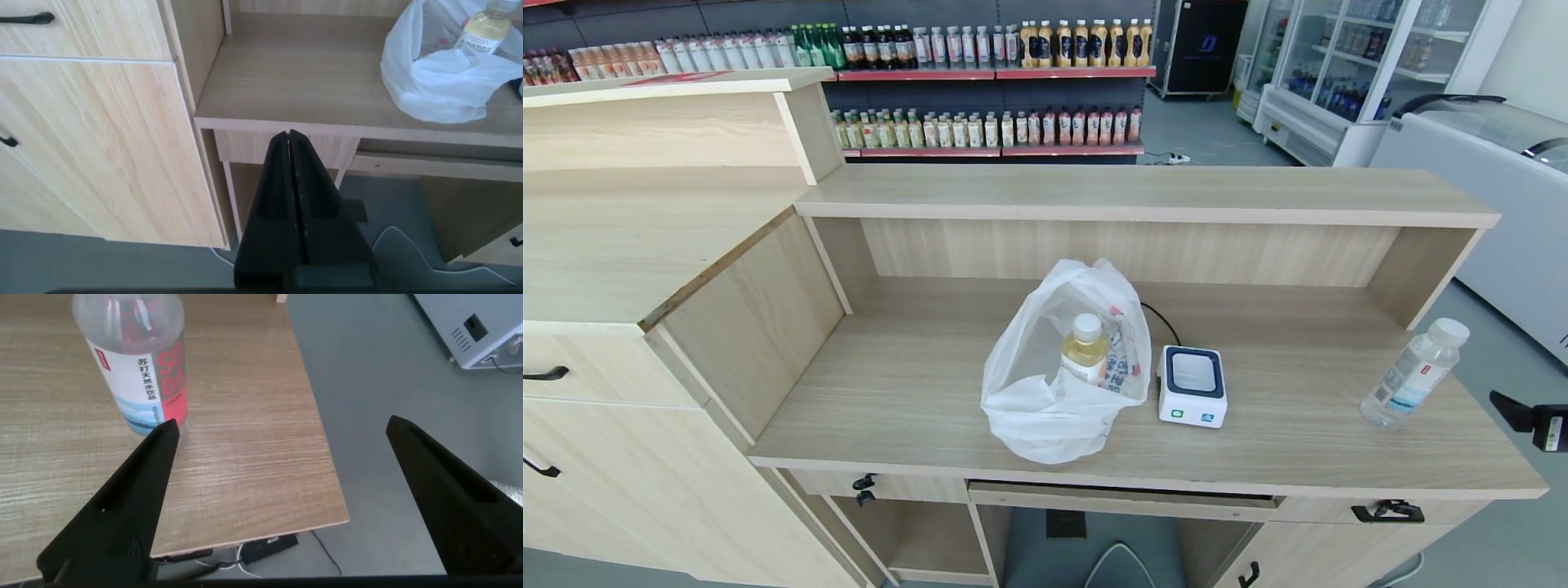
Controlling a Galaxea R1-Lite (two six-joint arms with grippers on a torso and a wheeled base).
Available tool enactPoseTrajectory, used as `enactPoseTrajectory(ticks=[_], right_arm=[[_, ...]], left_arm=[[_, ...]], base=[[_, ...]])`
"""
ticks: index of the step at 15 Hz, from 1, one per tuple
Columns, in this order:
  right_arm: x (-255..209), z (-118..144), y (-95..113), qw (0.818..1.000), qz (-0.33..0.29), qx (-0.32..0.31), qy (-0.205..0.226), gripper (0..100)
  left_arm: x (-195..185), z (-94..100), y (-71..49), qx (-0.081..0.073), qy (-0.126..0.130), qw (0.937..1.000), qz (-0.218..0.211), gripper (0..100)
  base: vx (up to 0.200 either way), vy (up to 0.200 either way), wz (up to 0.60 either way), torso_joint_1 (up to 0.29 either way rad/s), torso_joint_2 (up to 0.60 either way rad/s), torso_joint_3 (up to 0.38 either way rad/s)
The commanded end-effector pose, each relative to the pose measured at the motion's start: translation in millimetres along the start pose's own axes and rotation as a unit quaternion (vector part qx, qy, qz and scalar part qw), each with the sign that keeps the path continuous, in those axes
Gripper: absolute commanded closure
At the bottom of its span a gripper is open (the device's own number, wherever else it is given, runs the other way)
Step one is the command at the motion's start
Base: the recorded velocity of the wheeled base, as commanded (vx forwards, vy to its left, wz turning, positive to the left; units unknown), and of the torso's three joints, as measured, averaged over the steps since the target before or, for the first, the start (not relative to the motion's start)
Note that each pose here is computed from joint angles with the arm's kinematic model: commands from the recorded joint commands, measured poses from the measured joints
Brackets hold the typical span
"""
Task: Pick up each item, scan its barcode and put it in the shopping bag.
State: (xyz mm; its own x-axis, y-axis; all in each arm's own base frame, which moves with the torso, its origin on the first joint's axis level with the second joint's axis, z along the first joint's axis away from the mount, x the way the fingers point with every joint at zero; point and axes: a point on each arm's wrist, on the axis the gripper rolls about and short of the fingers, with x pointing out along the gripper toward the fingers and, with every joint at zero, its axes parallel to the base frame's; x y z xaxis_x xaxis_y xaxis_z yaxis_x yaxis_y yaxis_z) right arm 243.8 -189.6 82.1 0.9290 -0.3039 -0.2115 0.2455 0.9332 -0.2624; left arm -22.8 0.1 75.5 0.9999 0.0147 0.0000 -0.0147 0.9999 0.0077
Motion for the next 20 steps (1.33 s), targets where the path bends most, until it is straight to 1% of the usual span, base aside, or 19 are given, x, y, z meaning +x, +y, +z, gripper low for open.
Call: enactPoseTrajectory(ticks=[1, 5, 10, 12, 16, 20], right_arm=[[11, -7, 8, 1.0, 0.018, 0.002, 0.009, 0], [27, -12, 17, 0.999, 0.035, 0.001, 0.007, 0], [39, -14, 18, 0.999, 0.038, -0.002, 0.0, 0], [46, -14, 21, 0.999, 0.044, -0.003, -0.002, 0], [64, -15, 37, 0.998, 0.069, -0.002, -0.007, 0], [71, -24, 51, 0.996, 0.09, -0.001, 0.005, 0]], left_arm=[[0, 0.0, 0.0, 0.0, 0.0, 1.0, 0.0, 100], [0, 0.0, 0.0, 0.0, 0.0, 1.0, 0.0, 100], [0, 0.0, 0.0, 0.0, 0.0, 1.0, 0.0, 100], [0, 0.0, 0.0, 0.0, 0.0, 1.0, 0.0, 100], [0, 0.0, 0.0, 0.0, 0.0, 1.0, 0.0, 100], [0, 0.0, 0.0, 0.0, 0.0, 1.0, 0.0, 100]], base=[[0.0, 0.0, 0.0, 0.0, 0.0, 0.0], [0.0, 0.0, 0.0, 0.0, 0.0, 0.0], [0.0, 0.0, 0.0, 0.0, 0.0, 0.0], [0.0, 0.0, 0.0, 0.0, 0.0, 0.0], [0.0, 0.0, 0.0, 0.0, 0.0, 0.0], [0.0, 0.0, 0.0, 0.0, 0.0, 0.0]])
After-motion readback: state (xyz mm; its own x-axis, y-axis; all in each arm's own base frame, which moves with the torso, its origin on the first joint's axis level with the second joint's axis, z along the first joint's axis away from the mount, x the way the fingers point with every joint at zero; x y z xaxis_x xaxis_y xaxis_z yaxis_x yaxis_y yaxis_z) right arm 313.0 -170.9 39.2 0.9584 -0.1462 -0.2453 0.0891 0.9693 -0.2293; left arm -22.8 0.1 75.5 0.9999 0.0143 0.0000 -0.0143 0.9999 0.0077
